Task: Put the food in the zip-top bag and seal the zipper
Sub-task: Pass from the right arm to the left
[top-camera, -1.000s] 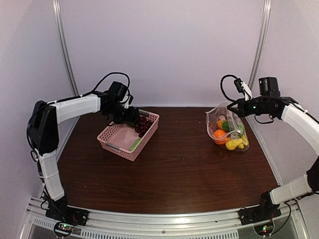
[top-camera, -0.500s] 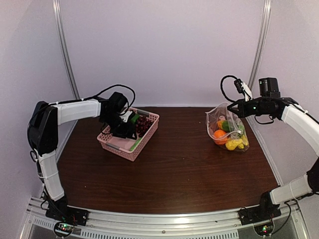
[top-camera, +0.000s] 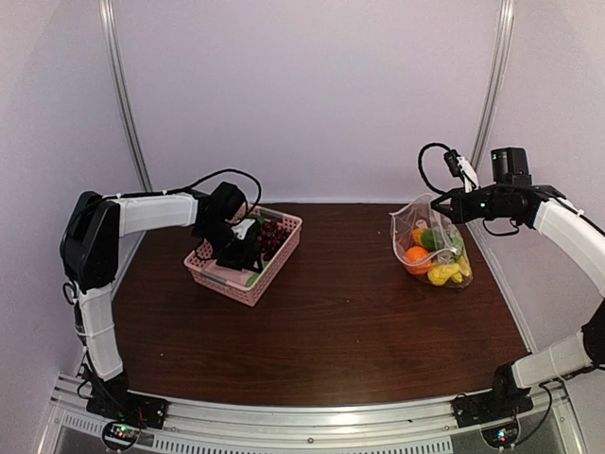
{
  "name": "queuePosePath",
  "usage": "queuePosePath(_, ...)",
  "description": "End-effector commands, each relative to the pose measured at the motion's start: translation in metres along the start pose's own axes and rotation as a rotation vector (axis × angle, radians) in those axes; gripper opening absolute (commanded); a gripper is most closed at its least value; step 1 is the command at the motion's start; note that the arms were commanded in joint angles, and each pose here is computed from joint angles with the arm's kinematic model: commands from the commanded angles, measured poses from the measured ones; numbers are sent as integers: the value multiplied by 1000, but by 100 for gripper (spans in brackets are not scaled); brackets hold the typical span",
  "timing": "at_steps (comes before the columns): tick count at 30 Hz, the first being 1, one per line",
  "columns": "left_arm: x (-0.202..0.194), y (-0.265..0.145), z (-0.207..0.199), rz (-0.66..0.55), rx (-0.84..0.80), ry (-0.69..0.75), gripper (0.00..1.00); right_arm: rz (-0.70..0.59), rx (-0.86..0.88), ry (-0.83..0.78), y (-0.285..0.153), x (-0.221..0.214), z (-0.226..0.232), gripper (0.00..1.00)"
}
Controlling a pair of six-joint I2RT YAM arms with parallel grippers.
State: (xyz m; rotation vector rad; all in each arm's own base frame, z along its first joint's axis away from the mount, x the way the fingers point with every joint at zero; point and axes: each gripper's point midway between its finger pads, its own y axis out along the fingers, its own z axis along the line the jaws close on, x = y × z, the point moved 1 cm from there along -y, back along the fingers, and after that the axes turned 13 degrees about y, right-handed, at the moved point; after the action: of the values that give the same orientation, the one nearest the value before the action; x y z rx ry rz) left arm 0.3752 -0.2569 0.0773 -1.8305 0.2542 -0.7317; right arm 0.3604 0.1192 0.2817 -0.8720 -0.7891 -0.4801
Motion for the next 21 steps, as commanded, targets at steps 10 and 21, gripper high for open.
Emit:
queuePosePath(10,-3,17,-4,22,-9,26,67,-17,15,-15,-4,-3,6,0)
queuePosePath(21,14,-14,10,-39,149,54,73,-4,40,-13,-2,-8,10,0)
